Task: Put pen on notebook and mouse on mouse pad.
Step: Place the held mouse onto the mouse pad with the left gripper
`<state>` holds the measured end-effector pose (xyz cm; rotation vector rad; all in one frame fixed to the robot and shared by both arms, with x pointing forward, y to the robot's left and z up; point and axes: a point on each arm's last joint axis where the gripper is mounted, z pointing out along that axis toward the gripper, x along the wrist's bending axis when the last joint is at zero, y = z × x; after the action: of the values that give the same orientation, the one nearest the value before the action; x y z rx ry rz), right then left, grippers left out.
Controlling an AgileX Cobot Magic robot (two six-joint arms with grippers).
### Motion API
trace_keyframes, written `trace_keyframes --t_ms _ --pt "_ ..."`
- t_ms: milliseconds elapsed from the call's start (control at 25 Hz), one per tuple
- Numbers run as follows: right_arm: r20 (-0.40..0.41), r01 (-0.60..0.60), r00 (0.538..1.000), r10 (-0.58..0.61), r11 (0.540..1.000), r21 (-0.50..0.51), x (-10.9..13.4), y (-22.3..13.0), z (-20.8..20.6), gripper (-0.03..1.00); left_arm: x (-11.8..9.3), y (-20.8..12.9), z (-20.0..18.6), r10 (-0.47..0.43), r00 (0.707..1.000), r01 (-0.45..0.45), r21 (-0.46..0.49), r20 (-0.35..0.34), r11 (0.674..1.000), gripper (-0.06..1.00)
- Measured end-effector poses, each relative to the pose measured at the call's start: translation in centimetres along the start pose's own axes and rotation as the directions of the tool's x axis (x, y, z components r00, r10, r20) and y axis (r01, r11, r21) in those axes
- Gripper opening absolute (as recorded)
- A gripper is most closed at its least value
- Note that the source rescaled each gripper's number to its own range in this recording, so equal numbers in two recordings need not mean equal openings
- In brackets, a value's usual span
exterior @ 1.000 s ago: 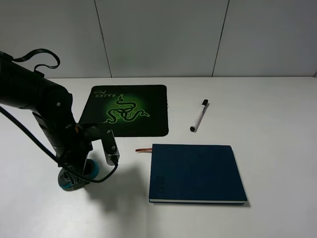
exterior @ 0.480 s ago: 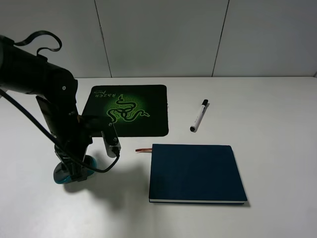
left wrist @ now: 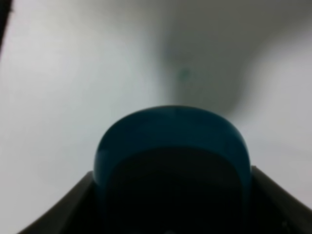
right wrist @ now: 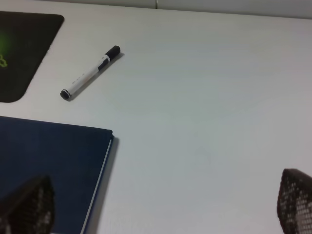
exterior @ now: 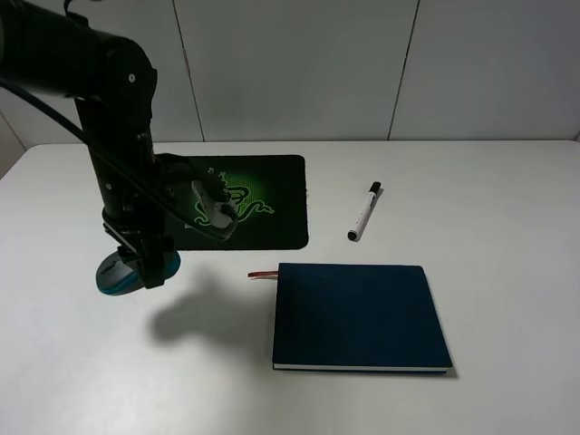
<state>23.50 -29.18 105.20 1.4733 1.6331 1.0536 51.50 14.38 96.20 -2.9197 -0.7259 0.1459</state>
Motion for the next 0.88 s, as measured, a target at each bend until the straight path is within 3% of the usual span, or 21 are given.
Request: trace_keyframes --t_ms 200,480,880 --pt "0.000 0.000 1.000 0.000 1.000 0.000 0.0 0.0 0.0 1.00 0.7 1.0 -2.9 -0.063 0.998 0.062 -0.050 -0.028 0.997 0.00" --pt "0.000 0.000 1.000 0.000 1.000 0.000 0.0 0.0 0.0 1.00 1.8 2.1 -5.7 -0.074 0.992 0.060 -0.132 -0.101 0.989 0.00" --pt "0.000 0.000 1.000 0.000 1.000 0.000 0.0 0.0 0.0 1.00 4.7 6.5 -4.6 -0.074 0.990 0.060 -0.115 -0.120 0.992 0.00"
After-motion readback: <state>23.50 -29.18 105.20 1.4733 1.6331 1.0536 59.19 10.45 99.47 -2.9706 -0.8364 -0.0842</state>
